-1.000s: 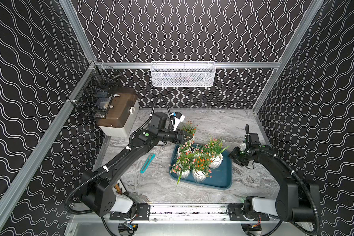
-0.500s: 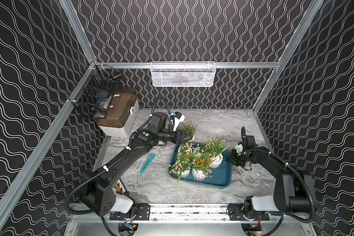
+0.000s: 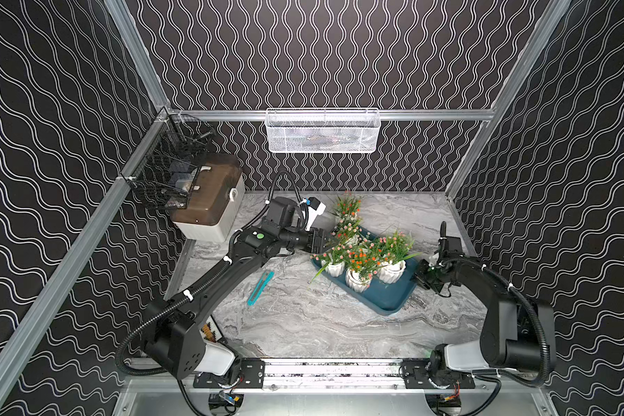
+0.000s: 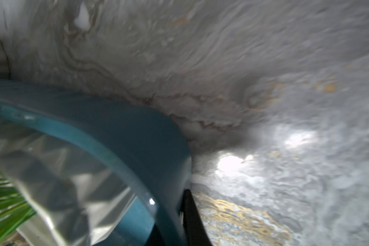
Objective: Put the potted gypsophila into the storage box
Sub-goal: Move the storage box to the center of the board.
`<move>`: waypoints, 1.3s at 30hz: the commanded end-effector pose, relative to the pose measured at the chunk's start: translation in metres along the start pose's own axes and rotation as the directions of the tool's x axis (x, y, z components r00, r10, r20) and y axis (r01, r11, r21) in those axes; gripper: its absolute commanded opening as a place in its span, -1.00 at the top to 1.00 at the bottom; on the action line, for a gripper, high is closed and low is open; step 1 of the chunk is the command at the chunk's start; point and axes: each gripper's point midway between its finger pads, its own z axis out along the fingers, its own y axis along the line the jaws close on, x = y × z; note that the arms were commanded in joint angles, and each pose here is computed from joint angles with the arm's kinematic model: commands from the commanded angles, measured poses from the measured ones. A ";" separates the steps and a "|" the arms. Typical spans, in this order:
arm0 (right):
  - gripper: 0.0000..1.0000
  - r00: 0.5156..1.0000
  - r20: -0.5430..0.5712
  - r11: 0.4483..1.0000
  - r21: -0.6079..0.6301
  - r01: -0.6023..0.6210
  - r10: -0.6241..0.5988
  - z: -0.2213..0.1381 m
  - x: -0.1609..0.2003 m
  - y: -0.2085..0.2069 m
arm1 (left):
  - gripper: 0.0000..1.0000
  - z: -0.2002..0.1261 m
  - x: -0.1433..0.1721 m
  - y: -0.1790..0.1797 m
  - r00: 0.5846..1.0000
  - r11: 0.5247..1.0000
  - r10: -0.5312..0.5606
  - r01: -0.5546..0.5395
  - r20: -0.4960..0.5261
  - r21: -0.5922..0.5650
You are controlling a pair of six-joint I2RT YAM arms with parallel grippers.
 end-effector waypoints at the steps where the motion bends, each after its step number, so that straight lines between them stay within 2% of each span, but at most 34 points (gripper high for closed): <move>1: 0.85 0.995 0.018 0.995 -0.040 -0.096 0.097 -0.004 -0.008 -0.003 | -0.07 -0.001 -0.004 -0.002 0.999 0.999 0.036 -0.036 0.008 -0.002; 11: 0.85 0.969 0.100 0.973 -0.078 -0.219 0.226 -0.024 -0.025 -0.022 | -0.07 0.001 -0.001 0.005 1.000 0.999 0.027 -0.027 -0.007 -0.033; 20: 0.86 0.913 0.159 0.926 -0.106 -0.362 0.376 -0.029 -0.033 -0.053 | -0.07 0.002 0.000 0.008 1.000 0.999 0.018 -0.018 -0.013 -0.042; 31: 0.85 0.868 0.160 0.875 -0.210 -0.436 0.471 -0.033 -0.031 -0.046 | -0.07 0.003 0.000 0.009 1.000 0.999 0.016 -0.017 -0.017 -0.043; 33: 0.77 0.870 0.159 0.877 -0.210 -0.432 0.466 -0.034 -0.030 -0.045 | -0.07 0.003 0.001 0.010 1.000 0.999 0.015 -0.016 -0.020 -0.045; 39: 0.20 0.879 0.160 0.887 -0.199 -0.418 0.450 -0.036 -0.027 -0.046 | -0.07 0.005 0.002 0.012 1.000 0.999 0.013 -0.014 -0.025 -0.053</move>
